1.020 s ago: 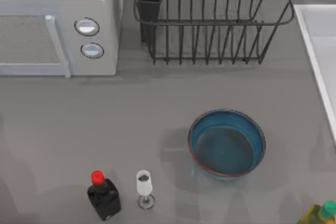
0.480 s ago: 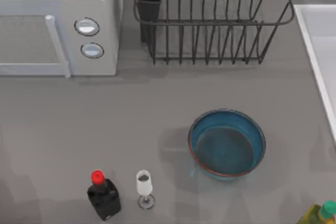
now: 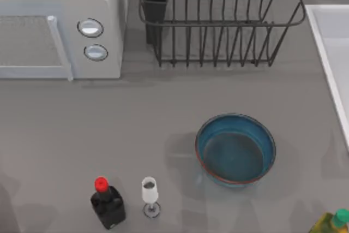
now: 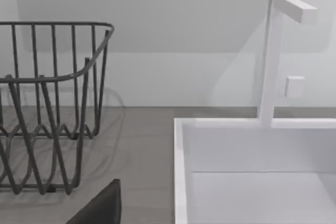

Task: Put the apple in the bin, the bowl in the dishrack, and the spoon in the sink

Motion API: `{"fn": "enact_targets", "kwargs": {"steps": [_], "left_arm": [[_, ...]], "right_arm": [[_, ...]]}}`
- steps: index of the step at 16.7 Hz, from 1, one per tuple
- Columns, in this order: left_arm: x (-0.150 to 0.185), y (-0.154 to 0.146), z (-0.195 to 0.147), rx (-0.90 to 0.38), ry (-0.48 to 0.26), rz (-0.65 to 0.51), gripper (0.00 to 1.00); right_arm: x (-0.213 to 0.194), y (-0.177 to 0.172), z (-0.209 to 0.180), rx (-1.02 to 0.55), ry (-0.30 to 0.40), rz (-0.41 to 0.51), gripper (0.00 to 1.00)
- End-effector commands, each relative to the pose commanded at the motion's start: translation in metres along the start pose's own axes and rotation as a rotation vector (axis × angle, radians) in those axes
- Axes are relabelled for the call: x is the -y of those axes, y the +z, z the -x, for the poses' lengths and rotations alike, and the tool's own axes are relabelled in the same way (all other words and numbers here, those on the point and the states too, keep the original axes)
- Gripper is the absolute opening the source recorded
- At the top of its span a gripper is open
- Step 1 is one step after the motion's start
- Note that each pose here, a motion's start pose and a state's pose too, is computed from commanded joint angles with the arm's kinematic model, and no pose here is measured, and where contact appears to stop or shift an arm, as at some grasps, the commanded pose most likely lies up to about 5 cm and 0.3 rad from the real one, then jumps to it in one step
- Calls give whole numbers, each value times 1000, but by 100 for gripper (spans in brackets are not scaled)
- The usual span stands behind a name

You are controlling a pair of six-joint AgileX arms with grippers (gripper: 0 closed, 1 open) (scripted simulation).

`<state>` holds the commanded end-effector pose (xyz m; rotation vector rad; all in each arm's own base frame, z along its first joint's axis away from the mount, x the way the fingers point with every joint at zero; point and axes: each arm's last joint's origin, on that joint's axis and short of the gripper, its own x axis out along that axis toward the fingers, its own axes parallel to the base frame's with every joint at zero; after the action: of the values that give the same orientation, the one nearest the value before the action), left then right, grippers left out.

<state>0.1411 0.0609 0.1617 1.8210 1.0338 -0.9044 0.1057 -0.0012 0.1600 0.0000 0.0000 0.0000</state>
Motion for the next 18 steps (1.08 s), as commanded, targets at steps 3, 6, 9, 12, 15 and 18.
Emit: {"fn": "enact_targets", "kwargs": {"steps": [3, 6, 9, 12, 15, 18], "left_arm": [[12, 18, -4, -35, 136, 449, 100], [19, 34, -7, 13, 309, 888, 100], [21, 45, -6, 159, 499, 1270, 100], [19, 53, 1, 394, 676, 1549, 100], [15, 58, 12, 665, 805, 1716, 100], [13, 61, 24, 898, 876, 1795, 100]], "right_arm": [[0, 0, 0, 0, 0, 0, 100], [0, 0, 0, 0, 0, 0, 100], [0, 0, 0, 0, 0, 0, 100], [0, 0, 0, 0, 0, 0, 100], [0, 0, 0, 0, 0, 0, 100], [0, 0, 0, 0, 0, 0, 100]]}}
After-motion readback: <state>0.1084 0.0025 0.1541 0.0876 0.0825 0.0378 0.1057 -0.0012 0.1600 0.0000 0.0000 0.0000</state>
